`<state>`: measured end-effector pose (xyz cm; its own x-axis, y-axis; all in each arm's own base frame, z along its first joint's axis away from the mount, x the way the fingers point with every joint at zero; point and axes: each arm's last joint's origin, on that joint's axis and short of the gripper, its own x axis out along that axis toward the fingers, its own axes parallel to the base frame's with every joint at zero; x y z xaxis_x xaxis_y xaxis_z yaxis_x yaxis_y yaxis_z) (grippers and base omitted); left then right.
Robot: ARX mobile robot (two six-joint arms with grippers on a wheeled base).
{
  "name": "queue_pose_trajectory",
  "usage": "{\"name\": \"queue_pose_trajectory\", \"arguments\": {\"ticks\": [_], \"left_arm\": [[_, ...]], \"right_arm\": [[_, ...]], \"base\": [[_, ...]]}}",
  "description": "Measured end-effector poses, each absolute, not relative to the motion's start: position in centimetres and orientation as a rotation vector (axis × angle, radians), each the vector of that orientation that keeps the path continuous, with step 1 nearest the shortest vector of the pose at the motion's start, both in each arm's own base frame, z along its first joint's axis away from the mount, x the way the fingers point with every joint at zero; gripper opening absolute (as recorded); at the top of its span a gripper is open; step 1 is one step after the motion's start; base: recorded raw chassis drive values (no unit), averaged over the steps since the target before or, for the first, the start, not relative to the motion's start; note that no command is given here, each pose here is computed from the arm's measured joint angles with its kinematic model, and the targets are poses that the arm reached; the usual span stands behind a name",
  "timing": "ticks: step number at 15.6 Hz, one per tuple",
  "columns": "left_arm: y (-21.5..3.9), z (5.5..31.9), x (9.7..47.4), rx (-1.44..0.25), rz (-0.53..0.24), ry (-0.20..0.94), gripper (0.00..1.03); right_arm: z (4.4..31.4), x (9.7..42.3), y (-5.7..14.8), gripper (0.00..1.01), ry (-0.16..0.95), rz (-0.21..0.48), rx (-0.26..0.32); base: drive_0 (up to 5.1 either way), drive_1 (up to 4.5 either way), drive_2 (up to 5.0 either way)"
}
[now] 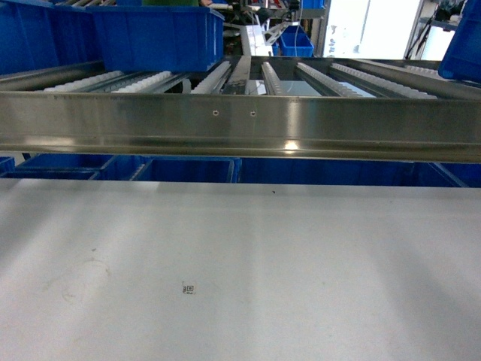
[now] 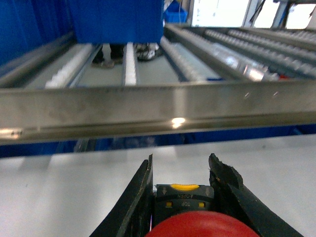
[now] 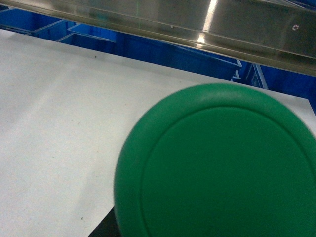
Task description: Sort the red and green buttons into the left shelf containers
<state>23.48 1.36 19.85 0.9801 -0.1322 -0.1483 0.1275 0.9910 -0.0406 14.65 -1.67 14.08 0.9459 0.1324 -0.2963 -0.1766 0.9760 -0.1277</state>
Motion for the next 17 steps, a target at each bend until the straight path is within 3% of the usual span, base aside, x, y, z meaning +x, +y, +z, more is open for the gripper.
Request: {"name": "queue_pose_trajectory", "arguments": {"ticks": [2,4,8,17], "left_arm": [[0.3,21.1,20.6,-0.042,-0.140,0.090,0.30],[-0.4,20.4,18.7,-0.051,-0.116,0.110,0.30],[-0.8,20.6,17.9,-0.048,-0.104,0.074,0.30],[-0.8,20.6,17.9,-0.050,-0.099,0.077,0.30]], "right_arm": [[14.1,14.6,-1.7,0.27,0.291,0.158,-0.154],[14.1,14.6,-1.7,0.27,0.290,0.158,-0.154],[14.1,14.6,-1.7,0.27,0.290,0.158,-0.154],[14.1,14.6,-1.7,0.27,0.287,0.157,-0.155]], "base": [[0.0,0.00,0.0],[0.0,0.00,0.0],[0.0,0.00,0.0],[-4.9,2.75,2.4]]}}
